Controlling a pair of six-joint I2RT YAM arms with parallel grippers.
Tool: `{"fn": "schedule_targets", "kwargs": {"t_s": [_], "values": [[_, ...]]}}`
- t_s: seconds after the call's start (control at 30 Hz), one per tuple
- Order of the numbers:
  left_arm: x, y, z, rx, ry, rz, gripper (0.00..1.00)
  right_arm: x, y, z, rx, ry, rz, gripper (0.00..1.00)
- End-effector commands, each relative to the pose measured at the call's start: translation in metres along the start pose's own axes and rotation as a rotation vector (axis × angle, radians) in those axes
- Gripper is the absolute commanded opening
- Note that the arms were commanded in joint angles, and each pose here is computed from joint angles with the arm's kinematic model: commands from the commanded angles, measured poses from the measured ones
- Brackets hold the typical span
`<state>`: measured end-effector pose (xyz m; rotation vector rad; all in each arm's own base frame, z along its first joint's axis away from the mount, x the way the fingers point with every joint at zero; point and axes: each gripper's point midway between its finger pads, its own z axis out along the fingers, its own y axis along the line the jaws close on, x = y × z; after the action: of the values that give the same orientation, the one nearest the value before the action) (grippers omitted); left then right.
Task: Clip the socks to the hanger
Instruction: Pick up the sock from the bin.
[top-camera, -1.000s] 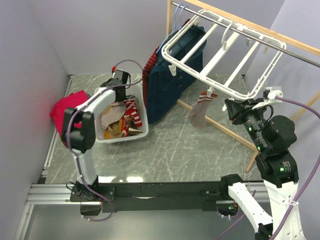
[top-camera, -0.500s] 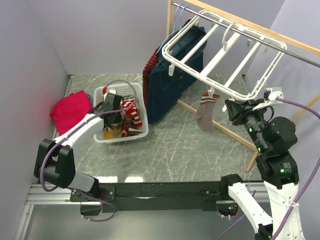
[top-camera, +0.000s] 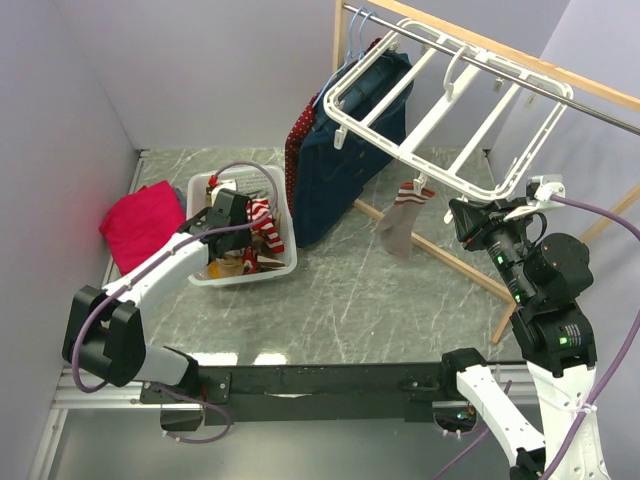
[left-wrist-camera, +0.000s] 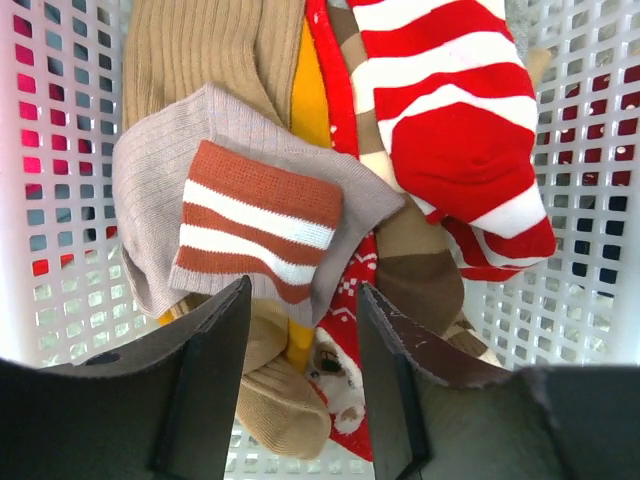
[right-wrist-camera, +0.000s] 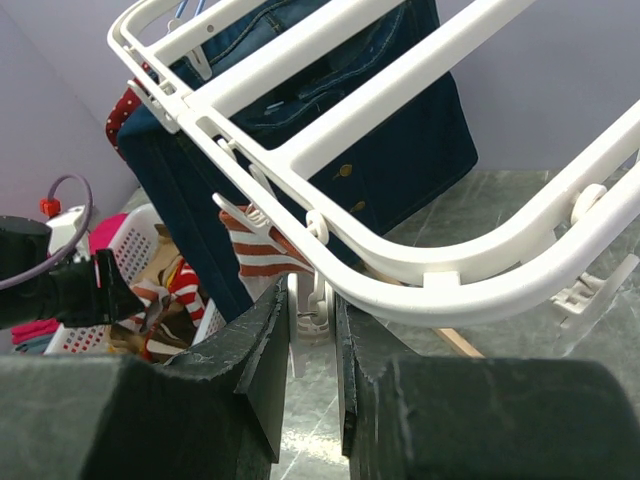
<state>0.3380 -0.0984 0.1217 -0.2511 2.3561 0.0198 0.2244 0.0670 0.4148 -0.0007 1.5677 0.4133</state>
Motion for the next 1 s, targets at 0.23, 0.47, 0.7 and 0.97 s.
{"fn": "schedule_targets", "kwargs": {"t_s": [0.23,0.47,0.7,0.97], "values": [[-0.031,0.001,0.024,-0.134,-0.076,0.061,0.51,-0.005,0.006,-0.001,-0.033,-0.023,0.001,0.07],[-0.022,0.004,0.039,-0.184,-0.043,0.078,0.36,-0.003,0.005,-0.001,-0.031,-0.02,0.001,0.07],[-0.026,0.009,0.026,-0.185,-0.066,0.056,0.05,-0.002,0.005,-0.002,-0.032,-0.02,0.004,0.07],[-0.098,-0.003,-0.062,-0.031,-0.3,0.025,0.01,-0.009,0.01,-0.005,-0.049,-0.034,0.007,0.07]]}}
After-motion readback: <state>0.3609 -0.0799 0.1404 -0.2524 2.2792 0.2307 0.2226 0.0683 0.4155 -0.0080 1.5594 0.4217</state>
